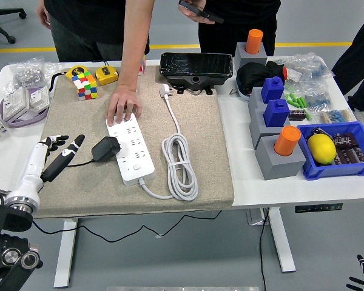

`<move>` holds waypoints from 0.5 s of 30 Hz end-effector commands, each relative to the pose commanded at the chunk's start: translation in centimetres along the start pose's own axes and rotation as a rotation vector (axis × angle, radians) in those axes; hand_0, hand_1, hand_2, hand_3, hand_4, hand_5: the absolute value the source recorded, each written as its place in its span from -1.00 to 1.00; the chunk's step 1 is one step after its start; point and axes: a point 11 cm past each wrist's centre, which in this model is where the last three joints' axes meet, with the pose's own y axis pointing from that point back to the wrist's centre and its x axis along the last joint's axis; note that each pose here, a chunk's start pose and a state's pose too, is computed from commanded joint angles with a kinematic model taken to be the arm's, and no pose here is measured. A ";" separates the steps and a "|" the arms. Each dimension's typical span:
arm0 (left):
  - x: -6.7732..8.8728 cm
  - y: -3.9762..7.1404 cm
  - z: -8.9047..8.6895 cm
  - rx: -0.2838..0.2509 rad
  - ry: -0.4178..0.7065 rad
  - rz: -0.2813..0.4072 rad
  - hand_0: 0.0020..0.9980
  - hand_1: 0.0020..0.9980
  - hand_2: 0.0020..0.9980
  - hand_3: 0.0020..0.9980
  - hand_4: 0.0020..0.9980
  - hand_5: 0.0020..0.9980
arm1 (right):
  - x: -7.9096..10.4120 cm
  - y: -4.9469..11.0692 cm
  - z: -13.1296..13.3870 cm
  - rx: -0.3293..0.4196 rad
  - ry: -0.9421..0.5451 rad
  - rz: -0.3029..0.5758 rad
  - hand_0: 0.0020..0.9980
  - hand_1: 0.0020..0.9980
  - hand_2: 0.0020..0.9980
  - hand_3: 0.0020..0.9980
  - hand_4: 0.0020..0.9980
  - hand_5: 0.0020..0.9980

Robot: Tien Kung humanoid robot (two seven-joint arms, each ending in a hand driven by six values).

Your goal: Pick up the plug,place it near the board,insert it into the board,press the button

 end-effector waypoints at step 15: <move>-3.5 -0.1 0.3 -0.026 -0.030 -0.117 0.78 0.72 0.64 0.62 1.00 1.00 | 0.0 0.0 -0.4 0.007 -0.002 0.000 0.34 0.16 0.20 0.27 1.00 1.00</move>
